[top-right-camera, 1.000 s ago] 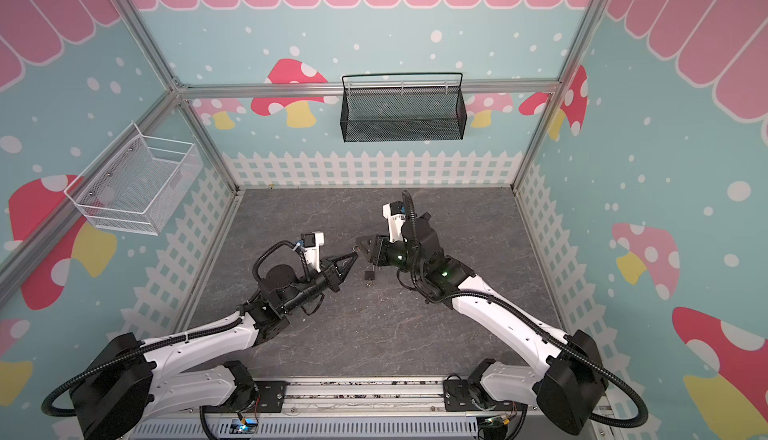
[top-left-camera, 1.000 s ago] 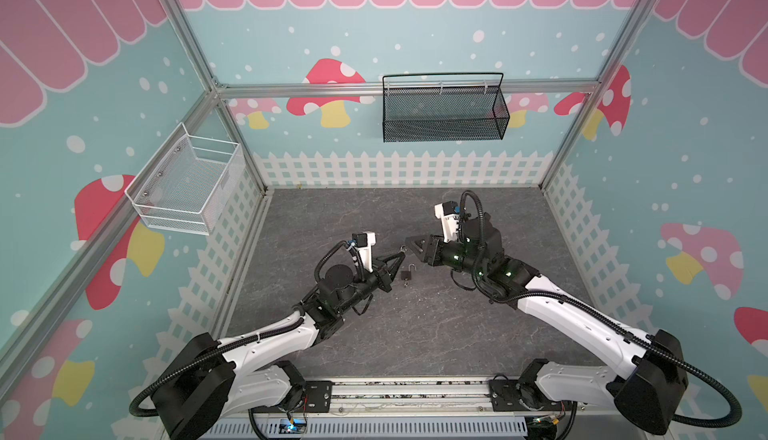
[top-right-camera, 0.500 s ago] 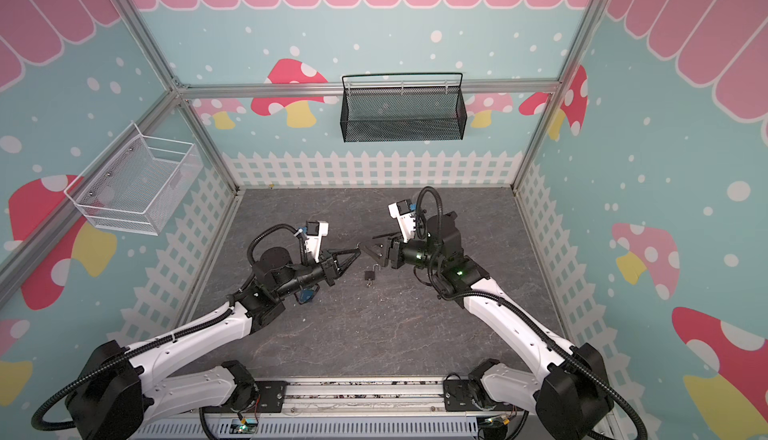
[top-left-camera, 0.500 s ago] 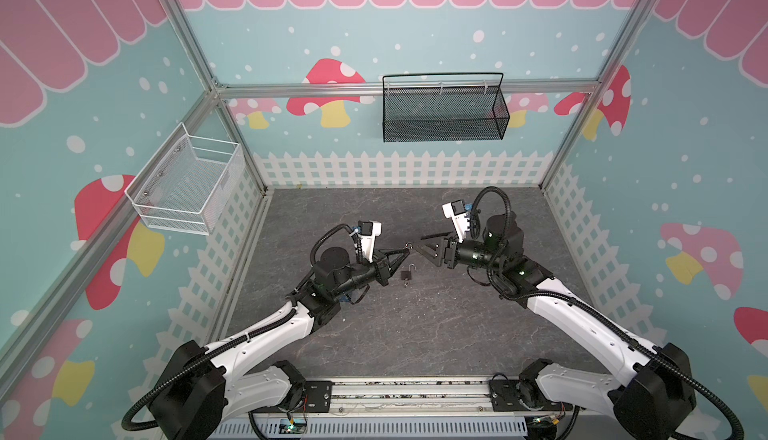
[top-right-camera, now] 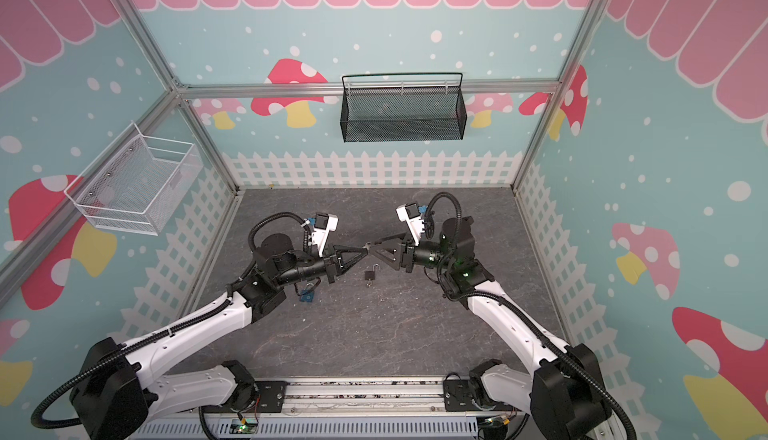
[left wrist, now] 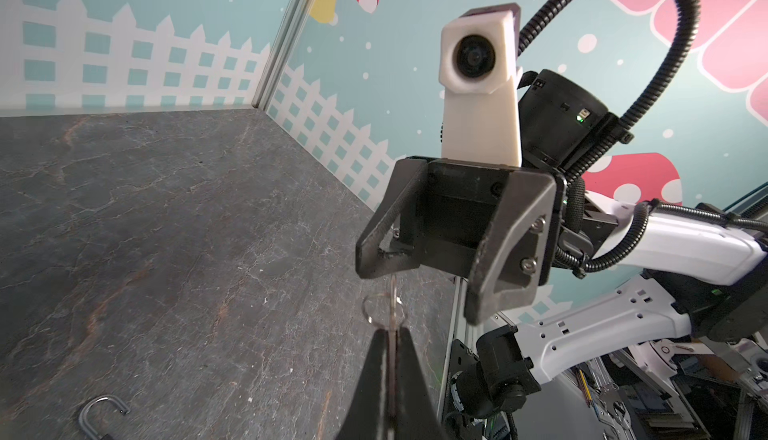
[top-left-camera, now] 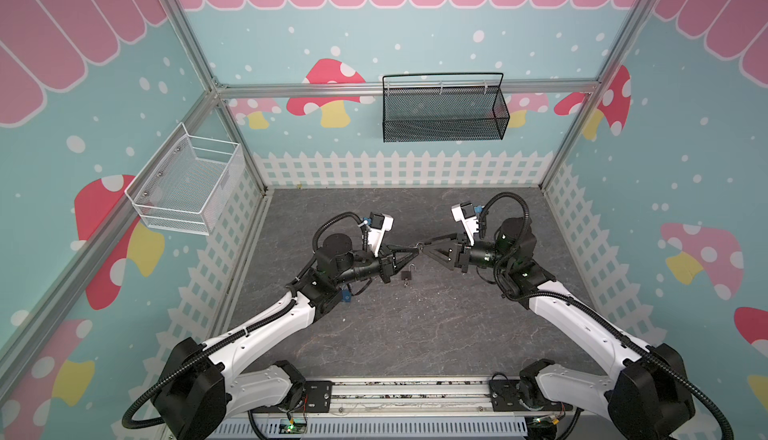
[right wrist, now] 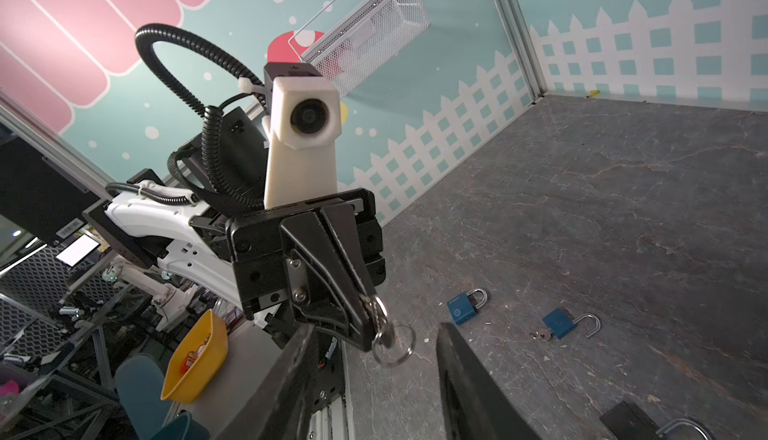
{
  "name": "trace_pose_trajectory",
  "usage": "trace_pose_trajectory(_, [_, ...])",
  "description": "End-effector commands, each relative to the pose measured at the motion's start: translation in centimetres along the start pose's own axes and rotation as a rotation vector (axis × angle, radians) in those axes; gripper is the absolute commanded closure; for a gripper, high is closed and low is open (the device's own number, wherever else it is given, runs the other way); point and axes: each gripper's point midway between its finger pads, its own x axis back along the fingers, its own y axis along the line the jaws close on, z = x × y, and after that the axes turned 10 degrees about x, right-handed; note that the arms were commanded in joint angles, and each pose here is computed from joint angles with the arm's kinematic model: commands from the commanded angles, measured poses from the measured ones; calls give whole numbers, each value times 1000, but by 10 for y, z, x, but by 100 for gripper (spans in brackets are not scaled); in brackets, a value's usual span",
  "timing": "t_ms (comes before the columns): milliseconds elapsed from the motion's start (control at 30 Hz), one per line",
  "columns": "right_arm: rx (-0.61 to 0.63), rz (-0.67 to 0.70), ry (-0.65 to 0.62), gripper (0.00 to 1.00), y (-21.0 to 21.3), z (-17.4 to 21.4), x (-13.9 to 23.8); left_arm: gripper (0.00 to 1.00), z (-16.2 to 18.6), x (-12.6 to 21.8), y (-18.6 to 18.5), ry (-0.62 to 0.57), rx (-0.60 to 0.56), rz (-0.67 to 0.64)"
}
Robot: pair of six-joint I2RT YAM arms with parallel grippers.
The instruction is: Unlock with the key
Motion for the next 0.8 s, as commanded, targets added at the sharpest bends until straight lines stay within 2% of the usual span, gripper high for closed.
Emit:
trace_pose_trajectory(0, [51, -61, -19, 57, 11, -5, 1, 100, -1, -3, -7, 31, -26, 30])
trace_pose_trajectory(233, [33, -63, -9, 65, 6, 0, -1, 100, -5, -3, -11, 19, -31, 49])
trace_pose_trajectory(467, [28, -72, -5, 69, 4, 1, -3, 100, -7, -5, -13, 19, -32, 63])
trace_pose_trajectory(767, [14, -75, -3, 80, 2, 4, -3, 100, -12, -6, -16, 6, -35, 75])
